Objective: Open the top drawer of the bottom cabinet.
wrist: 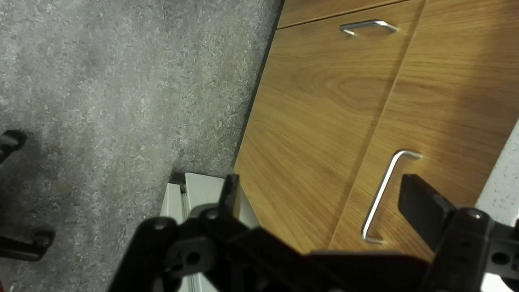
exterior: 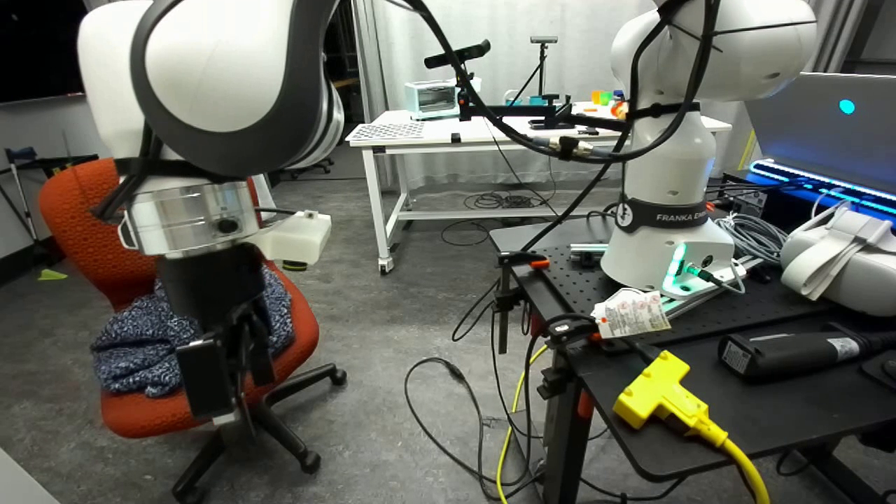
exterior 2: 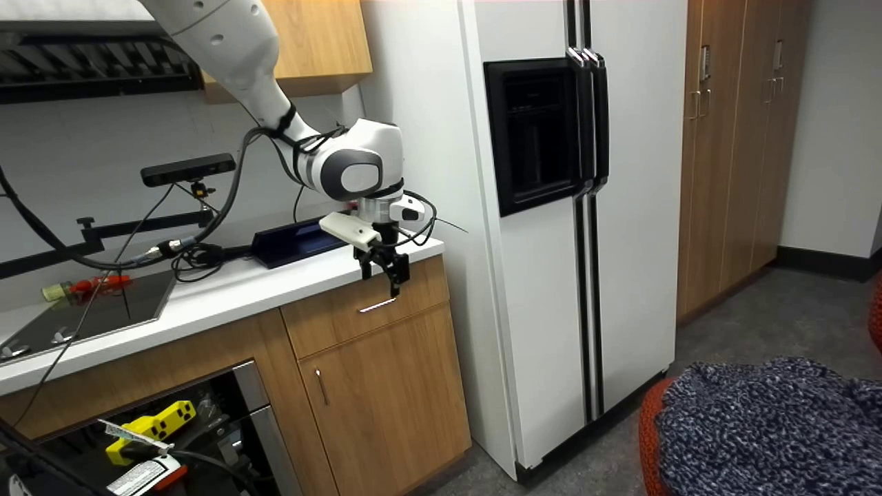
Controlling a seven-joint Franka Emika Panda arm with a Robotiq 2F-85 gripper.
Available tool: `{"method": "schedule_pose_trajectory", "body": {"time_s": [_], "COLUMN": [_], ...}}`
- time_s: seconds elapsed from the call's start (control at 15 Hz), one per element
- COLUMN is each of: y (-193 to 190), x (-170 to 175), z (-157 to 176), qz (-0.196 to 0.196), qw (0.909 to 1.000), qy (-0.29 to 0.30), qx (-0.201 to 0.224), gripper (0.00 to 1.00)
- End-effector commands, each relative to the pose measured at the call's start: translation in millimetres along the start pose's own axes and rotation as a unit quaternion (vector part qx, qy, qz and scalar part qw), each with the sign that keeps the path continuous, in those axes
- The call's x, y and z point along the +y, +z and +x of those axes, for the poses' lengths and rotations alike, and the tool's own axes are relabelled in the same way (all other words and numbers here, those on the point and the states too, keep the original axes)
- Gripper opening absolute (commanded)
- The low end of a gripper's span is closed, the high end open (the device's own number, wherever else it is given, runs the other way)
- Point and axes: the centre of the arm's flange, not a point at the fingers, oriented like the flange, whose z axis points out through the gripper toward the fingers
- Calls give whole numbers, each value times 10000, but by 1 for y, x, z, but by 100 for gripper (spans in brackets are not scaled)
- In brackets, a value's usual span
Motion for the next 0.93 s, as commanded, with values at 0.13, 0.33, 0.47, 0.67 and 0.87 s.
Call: {"method": "schedule_pose_trajectory", "body": {"time_s": [0.13, 0.33, 0.47, 0.67, 0.87], "y": [29, 45, 54, 51, 55], "x": [1, -1, -2, -2, -2], "z": [46, 66, 76, 61, 65], "qz": [548, 972, 1200, 962, 1005], "qw": [9981, 9944, 9919, 9947, 9943], "qy": [-250, -405, -407, -344, -337], "qx": [114, 99, 54, 122, 133], "gripper": [100, 100, 100, 100, 100]}}
